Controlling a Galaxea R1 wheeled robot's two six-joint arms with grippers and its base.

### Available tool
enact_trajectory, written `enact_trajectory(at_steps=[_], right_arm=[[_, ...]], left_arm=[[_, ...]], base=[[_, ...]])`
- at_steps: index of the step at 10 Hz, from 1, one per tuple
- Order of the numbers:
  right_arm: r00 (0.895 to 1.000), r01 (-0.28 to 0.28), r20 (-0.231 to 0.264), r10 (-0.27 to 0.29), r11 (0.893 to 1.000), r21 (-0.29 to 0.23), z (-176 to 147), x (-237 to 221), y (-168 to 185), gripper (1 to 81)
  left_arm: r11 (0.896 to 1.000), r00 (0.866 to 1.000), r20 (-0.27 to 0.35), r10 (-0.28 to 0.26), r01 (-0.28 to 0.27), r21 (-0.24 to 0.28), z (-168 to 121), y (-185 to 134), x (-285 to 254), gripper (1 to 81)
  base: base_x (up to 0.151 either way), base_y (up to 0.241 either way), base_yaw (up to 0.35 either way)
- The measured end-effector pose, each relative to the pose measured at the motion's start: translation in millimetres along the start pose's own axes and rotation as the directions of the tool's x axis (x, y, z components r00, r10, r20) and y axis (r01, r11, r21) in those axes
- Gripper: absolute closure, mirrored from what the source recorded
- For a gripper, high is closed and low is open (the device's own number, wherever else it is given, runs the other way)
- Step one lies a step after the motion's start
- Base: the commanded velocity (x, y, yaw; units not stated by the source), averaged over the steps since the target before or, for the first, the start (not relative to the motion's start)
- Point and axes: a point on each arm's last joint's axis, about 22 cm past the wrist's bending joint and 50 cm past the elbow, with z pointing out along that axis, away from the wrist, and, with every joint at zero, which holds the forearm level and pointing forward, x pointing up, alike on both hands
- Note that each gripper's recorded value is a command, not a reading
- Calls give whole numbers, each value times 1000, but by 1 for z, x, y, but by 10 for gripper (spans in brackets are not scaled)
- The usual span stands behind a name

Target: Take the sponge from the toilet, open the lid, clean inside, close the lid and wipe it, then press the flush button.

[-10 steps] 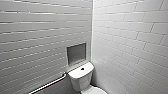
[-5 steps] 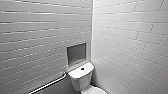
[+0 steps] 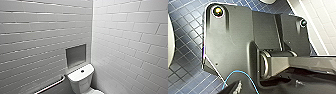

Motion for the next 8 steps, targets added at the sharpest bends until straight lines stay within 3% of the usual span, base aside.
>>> enact_trajectory(at_steps=[8], right_arm=[[1000, -3, 7, 3, 1000, -8, 0, -5, 4, 811]], left_arm=[[1000, 1000, 9, -8, 8, -4, 0, 1, -7, 10]], base=[[101, 0, 0]])
